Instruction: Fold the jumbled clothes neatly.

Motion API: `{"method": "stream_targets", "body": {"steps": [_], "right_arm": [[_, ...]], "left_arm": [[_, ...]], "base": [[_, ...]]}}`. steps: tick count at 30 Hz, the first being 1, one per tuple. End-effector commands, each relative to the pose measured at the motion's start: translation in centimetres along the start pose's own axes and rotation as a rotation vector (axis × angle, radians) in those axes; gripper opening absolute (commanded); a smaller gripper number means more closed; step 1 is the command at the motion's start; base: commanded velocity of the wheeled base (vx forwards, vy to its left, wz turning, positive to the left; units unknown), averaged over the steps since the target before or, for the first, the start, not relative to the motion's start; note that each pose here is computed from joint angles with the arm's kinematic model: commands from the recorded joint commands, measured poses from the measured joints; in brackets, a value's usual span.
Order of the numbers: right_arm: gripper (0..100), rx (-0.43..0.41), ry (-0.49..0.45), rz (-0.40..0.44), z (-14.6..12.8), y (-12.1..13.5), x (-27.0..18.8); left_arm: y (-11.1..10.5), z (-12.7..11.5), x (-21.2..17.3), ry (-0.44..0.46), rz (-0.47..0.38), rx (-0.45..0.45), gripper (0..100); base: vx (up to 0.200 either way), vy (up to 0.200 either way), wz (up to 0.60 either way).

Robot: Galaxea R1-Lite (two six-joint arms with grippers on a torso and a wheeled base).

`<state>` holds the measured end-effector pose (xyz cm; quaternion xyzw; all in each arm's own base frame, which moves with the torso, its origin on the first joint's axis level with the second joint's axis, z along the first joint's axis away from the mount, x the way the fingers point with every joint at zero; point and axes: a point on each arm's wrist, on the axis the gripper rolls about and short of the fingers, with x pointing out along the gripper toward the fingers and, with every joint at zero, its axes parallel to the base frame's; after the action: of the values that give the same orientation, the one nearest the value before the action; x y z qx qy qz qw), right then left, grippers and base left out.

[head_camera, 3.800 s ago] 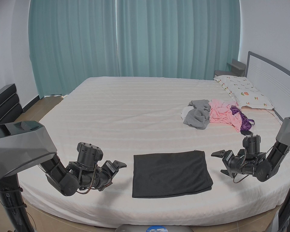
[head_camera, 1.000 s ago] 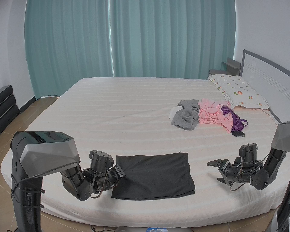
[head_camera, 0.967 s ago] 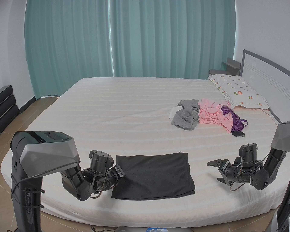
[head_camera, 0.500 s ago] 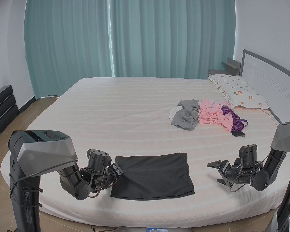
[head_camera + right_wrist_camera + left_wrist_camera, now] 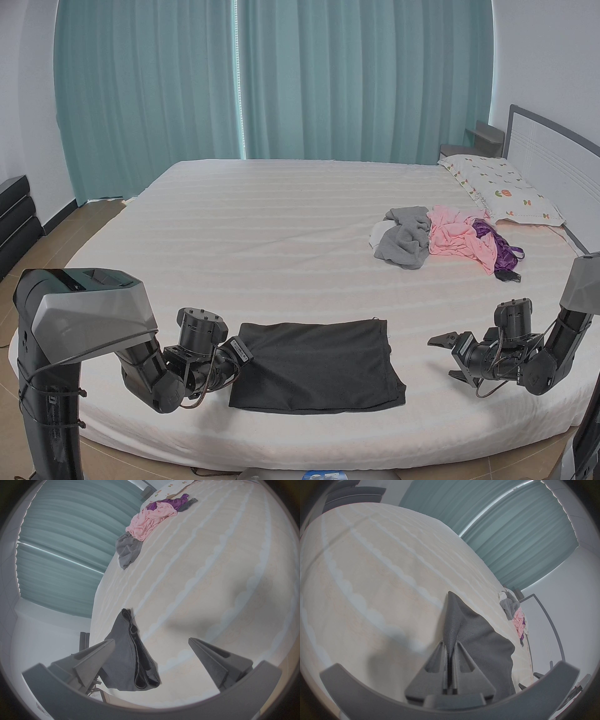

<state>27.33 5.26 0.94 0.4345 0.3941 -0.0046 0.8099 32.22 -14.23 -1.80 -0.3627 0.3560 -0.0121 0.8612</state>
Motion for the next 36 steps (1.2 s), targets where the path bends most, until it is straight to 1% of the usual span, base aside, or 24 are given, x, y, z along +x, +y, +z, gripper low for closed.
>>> {"method": "stream_targets", "body": {"steps": [1,14,32,36], "right_arm": [[100,-0.001,0.001,0.001,0.0,0.0,0.0],[100,-0.013,0.017,0.005,-0.6,0.3,0.2],[100,-0.037,0.04,0.023,-1.4,1.0,0.4],[100,-0.046,0.043,0.037,-1.5,1.5,0.4]], "left_arm": [[0.0,0.1,0.0,-0.003,-0.001,0.0,0],[0.3,0.4,-0.1,-0.012,0.006,-0.007,0],[0.6,0.1,-0.4,0.0,0.02,-0.004,0],[0.6,0.0,-0.6,0.002,0.02,-0.002,0]], "base": [[0.0,0.2,0.0],[0.0,0.2,0.0],[0.0,0.2,0.0],[0.0,0.0,0.0]]}}
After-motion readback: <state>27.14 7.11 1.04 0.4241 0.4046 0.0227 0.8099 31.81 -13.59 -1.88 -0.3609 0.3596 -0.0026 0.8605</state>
